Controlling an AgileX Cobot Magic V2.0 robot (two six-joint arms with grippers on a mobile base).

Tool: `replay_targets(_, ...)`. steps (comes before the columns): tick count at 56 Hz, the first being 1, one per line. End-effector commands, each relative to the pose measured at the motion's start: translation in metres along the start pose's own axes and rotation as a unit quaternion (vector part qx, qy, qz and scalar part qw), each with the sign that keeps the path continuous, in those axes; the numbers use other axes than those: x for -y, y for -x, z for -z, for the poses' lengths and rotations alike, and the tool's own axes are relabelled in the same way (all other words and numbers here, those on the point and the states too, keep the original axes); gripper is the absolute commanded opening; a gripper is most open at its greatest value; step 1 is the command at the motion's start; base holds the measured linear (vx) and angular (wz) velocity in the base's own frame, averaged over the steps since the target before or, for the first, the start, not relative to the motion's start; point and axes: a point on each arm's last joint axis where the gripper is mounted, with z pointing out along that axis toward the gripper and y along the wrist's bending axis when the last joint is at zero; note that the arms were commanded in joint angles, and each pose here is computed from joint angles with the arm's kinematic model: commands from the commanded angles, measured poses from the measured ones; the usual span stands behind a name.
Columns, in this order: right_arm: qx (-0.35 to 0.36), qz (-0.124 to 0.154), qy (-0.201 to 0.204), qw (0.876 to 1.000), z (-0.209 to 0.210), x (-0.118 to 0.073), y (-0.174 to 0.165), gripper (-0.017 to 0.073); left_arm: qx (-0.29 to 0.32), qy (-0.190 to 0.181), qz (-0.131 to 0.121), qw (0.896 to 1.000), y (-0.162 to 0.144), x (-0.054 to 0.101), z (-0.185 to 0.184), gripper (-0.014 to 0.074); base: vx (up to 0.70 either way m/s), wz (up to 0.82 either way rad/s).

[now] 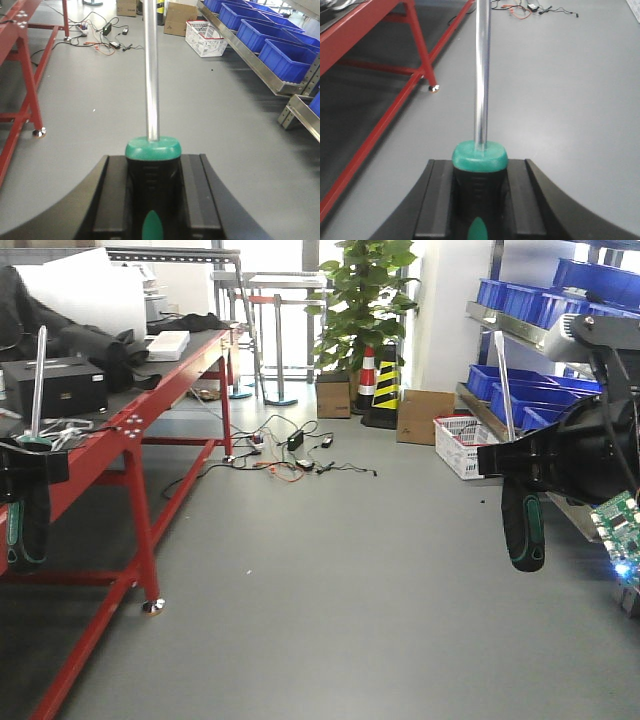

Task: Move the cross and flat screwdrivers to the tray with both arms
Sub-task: 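Hold both screwdrivers while driving to the conveyor shelf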

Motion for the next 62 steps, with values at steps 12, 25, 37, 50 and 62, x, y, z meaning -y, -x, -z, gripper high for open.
replay_targets(12, 0.069, 0.004, 0.0, 0.998, 0.011, -0.001, 0.018, -0.0008, 0.073, -0.006, 0.004, 0.997, 0.02, 0.004, 0.015, -0.0007, 0.49, -0.28)
replay_targets(25, 0.041, 0.002, -0.002, 0.999, -0.013, 0.001, 0.012, -0.0008, 0.073, -0.006, 0.004, 0.997, 0.02, 0.004, 0.015, -0.0007, 0.44, -0.58)
replay_targets(37, 0.012, 0.0, -0.003, 1.0, -0.037, 0.003, 0.004, -0.0008, 0.073, -0.006, 0.004, 0.997, 0.02, 0.004, 0.015, -0.0007, 0.39, -0.75)
replay_targets(50, -0.011, -0.002, -0.004, 1.0, -0.057, 0.005, -0.004, -0.0008, 0.072, -0.006, 0.004, 0.997, 0.02, 0.004, 0.014, -0.0007, 0.33, -0.64)
replay_targets(62, -0.033, -0.004, -0.005, 0.999, -0.073, 0.007, -0.011, -0.0008, 0.07, -0.005, 0.004, 0.998, 0.019, 0.004, 0.013, -0.0007, 0.28, -0.53)
